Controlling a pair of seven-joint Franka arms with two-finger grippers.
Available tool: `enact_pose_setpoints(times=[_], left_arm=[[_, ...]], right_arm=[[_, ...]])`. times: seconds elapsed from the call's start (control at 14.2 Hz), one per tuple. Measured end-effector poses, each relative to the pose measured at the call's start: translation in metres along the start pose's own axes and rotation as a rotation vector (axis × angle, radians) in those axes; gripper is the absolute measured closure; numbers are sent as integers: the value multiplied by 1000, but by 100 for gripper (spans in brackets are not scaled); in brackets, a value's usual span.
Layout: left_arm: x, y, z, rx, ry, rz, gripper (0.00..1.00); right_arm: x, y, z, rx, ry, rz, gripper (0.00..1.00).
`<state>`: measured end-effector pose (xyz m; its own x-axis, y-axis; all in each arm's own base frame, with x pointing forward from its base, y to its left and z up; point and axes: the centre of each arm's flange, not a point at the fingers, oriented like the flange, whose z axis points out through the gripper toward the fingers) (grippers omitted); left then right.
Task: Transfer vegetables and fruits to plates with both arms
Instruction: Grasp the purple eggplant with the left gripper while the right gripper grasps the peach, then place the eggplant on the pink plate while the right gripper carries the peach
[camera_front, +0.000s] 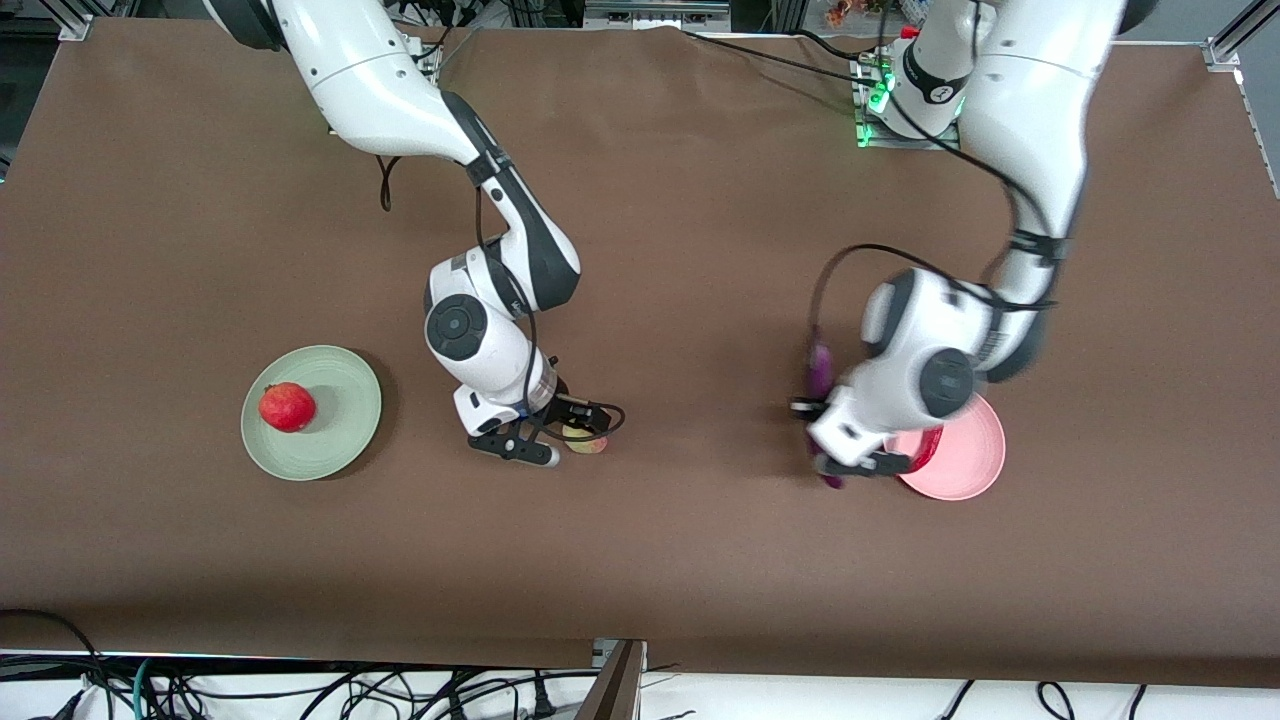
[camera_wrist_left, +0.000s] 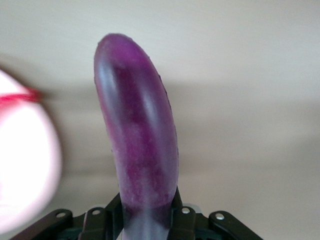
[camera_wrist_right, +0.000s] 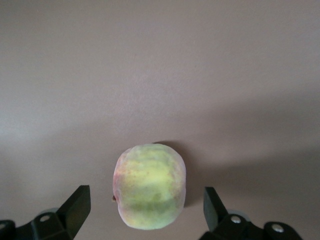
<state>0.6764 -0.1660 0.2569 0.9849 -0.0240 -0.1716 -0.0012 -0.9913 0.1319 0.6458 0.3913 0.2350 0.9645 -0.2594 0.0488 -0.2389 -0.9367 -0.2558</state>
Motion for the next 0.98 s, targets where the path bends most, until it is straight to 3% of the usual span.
enact_pose_setpoints(times=[0.14,0.35,0.63,0.7,0.84,0.98], left_arm=[[7,-70,-8,41,-20,73,65],[9,-135,0,170,-58,194,65],[10,-145,30,194,-106,271,65],[10,-142,32,194,-108,276,58],[11,-141,30,203,-105,285,42],[14,-141,21,207,-86,286,22]], right_arm=[[-1,0,7,4,11,-2,0],[-4,-2,18,15,37,-12,0],[-9,-3,33,13,68,-37,3],[-9,-2,36,8,77,-48,3],[-8,-1,38,-1,84,-61,24],[-6,0,36,-8,86,-71,29]])
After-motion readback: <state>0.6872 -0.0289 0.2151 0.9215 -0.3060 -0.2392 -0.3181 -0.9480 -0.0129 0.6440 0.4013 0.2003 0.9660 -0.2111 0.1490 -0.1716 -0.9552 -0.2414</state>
